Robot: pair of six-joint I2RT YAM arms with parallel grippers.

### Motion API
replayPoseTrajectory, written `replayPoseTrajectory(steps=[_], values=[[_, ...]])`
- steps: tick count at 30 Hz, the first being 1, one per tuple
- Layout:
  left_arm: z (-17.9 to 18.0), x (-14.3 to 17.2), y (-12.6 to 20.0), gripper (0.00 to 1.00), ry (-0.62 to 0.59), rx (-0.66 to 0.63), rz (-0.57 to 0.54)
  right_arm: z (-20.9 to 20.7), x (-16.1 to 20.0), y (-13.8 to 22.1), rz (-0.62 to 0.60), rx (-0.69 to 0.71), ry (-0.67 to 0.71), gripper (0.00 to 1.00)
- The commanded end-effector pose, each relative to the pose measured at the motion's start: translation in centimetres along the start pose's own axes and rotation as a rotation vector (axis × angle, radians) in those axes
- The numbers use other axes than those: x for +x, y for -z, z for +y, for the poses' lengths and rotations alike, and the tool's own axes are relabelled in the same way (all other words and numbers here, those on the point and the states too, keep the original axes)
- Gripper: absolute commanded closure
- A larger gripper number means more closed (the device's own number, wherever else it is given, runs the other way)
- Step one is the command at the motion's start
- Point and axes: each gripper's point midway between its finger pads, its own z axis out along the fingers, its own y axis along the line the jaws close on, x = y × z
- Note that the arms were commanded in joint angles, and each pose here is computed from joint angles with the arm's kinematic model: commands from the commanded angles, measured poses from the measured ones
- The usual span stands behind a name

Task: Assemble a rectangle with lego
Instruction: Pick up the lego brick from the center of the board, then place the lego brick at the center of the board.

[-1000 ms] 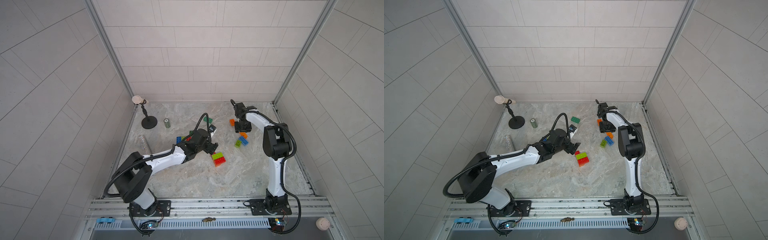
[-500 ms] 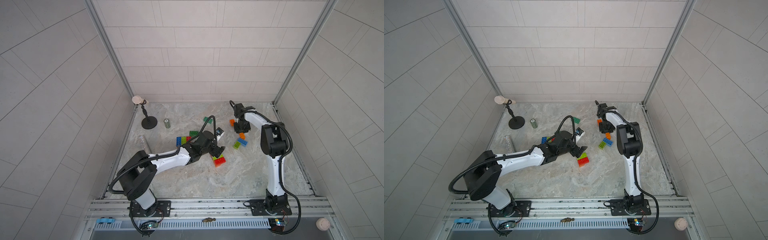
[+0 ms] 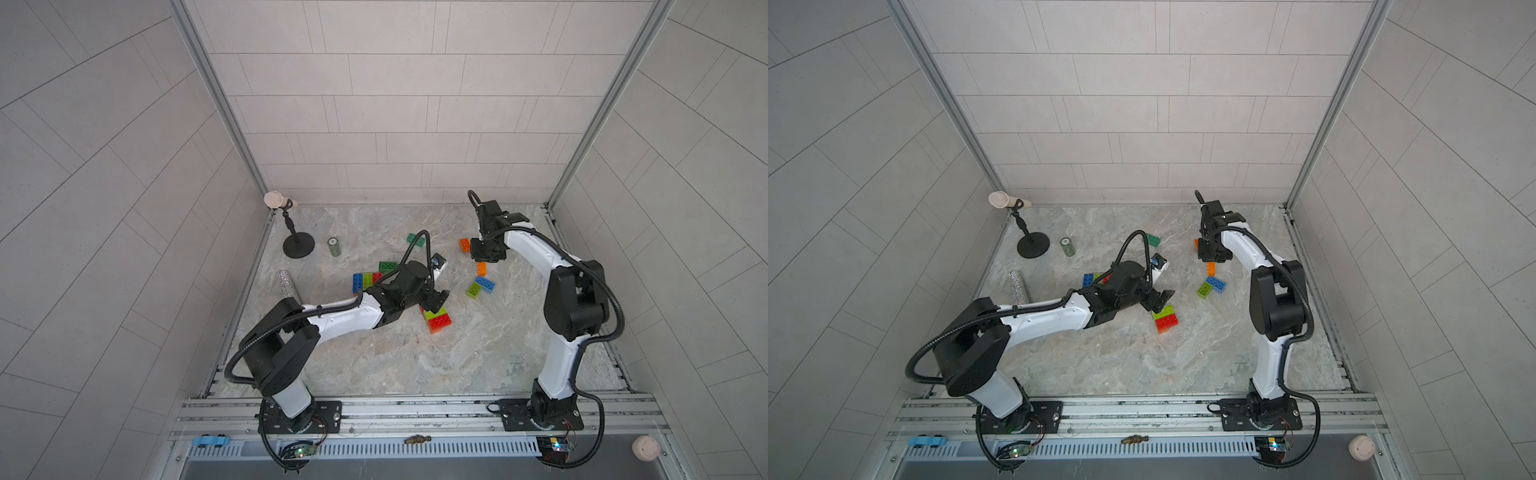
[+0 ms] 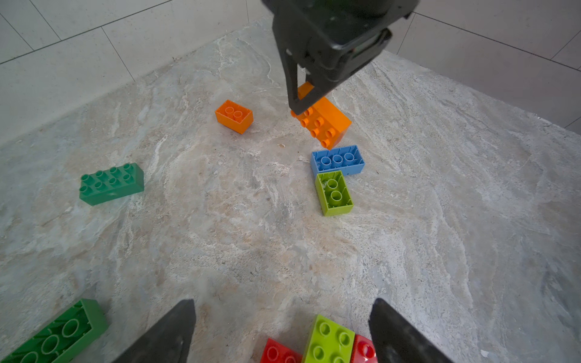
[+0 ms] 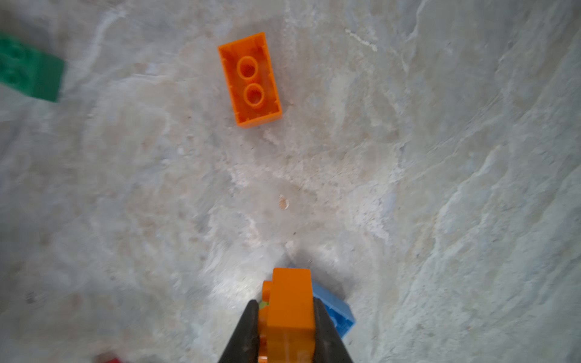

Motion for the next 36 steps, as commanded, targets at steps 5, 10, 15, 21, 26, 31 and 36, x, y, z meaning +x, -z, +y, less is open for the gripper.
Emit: replayPoseTrajectory(steps=[5, 10, 15, 21, 26, 31, 36], values=[[-0.3, -1.4, -0.4, 0.10, 0.002, 0.013, -0.037, 3.5, 6.6, -0.3, -0.048, -0.306, -0.291, 0.81], [-0.7, -1.1, -0.6, 0.11, 0.007, 0.029, -0.031, 3.2, 8.4, -1.3, -0.077, -0.351, -0.360, 0.84], [-0.9, -0.8, -0.6, 0.12, 0.016, 0.036, -0.025, 2.5, 9.6, -3.6, -0.063, -0.394, -0.417, 0.86], [-1.0, -0.4, -0.5, 0.13, 0.012, 0.038, -0.020, -0.2, 12.3, -4.3, -0.019, -0.352, -0.453, 0.83], [-1.1, -0.3, -0.6, 0.13, 0.006, 0.039, -0.018, -2.5, 15.0, -3.8, 0.047, -0.224, -0.430, 0.65], [-1.1, 0.0, -0.6, 0.13, 0.001, 0.040, -0.011, -4.8, 17.2, -3.6, 0.120, -0.100, -0.454, 0.56], [-0.9, 0.2, -0.4, 0.13, -0.008, 0.033, -0.006, -4.5, 15.9, -2.0, 0.085, -0.117, -0.420, 0.51]])
